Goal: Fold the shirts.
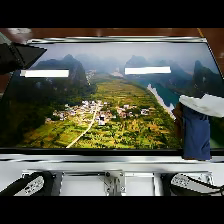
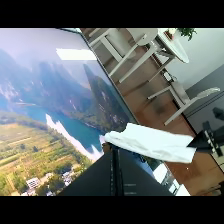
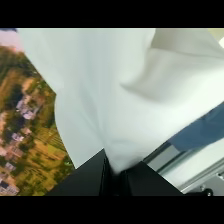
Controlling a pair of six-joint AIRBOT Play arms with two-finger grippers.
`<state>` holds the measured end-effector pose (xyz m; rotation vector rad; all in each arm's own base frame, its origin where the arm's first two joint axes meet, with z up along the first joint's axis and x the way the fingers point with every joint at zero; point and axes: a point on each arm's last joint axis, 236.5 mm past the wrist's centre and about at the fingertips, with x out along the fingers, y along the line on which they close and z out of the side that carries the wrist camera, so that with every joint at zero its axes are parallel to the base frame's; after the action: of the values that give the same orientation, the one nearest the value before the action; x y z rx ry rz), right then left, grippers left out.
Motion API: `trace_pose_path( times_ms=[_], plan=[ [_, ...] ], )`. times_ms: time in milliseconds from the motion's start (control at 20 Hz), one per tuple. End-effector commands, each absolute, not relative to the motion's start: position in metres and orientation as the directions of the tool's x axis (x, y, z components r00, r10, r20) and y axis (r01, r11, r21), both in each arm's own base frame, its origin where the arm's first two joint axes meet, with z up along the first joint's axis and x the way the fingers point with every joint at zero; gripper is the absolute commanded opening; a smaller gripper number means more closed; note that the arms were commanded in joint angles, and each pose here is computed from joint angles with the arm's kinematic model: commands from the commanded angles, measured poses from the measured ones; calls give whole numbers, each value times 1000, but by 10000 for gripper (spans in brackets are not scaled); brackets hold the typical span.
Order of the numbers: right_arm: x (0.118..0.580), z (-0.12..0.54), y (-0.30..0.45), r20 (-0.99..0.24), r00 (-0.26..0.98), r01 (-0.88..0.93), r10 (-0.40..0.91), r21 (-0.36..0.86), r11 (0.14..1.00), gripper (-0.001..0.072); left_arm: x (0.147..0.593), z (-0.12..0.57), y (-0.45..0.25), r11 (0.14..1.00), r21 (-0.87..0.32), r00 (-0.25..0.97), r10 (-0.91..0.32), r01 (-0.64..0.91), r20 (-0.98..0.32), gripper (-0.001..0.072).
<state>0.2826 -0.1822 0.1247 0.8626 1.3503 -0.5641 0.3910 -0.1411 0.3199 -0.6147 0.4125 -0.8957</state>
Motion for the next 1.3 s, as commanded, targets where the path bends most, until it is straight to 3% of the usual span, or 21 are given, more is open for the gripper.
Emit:
trace_pose_path(
  times_ms=[0, 200, 300, 350, 400, 450, 600, 700, 800, 900, 1000, 1050, 1150, 1200, 1250],
  plan=[
    [217, 76, -175, -988, -85, 819, 131, 5, 573, 61, 393, 320, -140, 478, -650, 575, -815, 590, -77, 40],
    [147, 44, -187, -942, -333, 790, 36, -258, 556, 61, 393, 320, -140, 478, -650, 575, -815, 590, -77, 40],
    [145, 29, -187, -942, -335, 788, 32, -261, 558, 72, 393, 320, -140, 478, -650, 575, -814, 590, -77, 40],
    [151, 21, -186, -951, -309, 795, 34, -238, 558, 206, 393, 320, -140, 478, -650, 575, -815, 590, -77, 40],
    [164, 14, -183, -967, -252, 802, 45, -183, 568, 544, 393, 320, -140, 478, -651, 575, -815, 590, -77, 40],
    [182, 11, -179, -982, -179, 806, 62, -110, 581, 640, 393, 320, -140, 478, -650, 575, -815, 590, -77, 40],
    [201, 11, -172, -991, -100, 806, 94, -25, 592, 640, 395, 320, -139, 483, -649, 580, -811, 588, -77, 40],
    [219, 29, -176, -996, -26, 757, 81, 33, 653, 640, 398, 317, -136, 501, -642, 592, -801, 580, -90, 40],
    [273, 69, -182, -977, 207, 678, 46, 178, 713, 639, 402, 288, -134, 601, -580, 608, -765, 551, -215, 37],
    [343, 131, -172, -859, 512, 538, 32, 349, 767, 639, 405, 226, -128, 773, -482, 608, -627, 412, -487, 37],
    [393, 184, -132, -726, 686, 370, 46, 404, 836, 639, 400, 168, -114, 921, -265, 574, -386, 287, -722, 36],
    [409, 195, -99, -695, 716, 280, 74, 383, 880, 639, 397, 150, -109, 954, -157, 556, -277, 254, -783, 37],
    [412, 173, -44, -771, 632, 172, 80, 241, 955, 639, 378, 118, -117, 975, -55, 438, -147, 216, -887, 58],
    [405, 149, -22, -842, 537, 152, 44, 148, 977, 640, 365, 102, -132, 965, -47, 347, -139, 259, -927, 238],
    [396, 124, -4, -899, 438, 119, 8, 66, 991, 640, 355, 85, -147, 952, -39, 267, -124, 303, -956, 651]
  ],
)
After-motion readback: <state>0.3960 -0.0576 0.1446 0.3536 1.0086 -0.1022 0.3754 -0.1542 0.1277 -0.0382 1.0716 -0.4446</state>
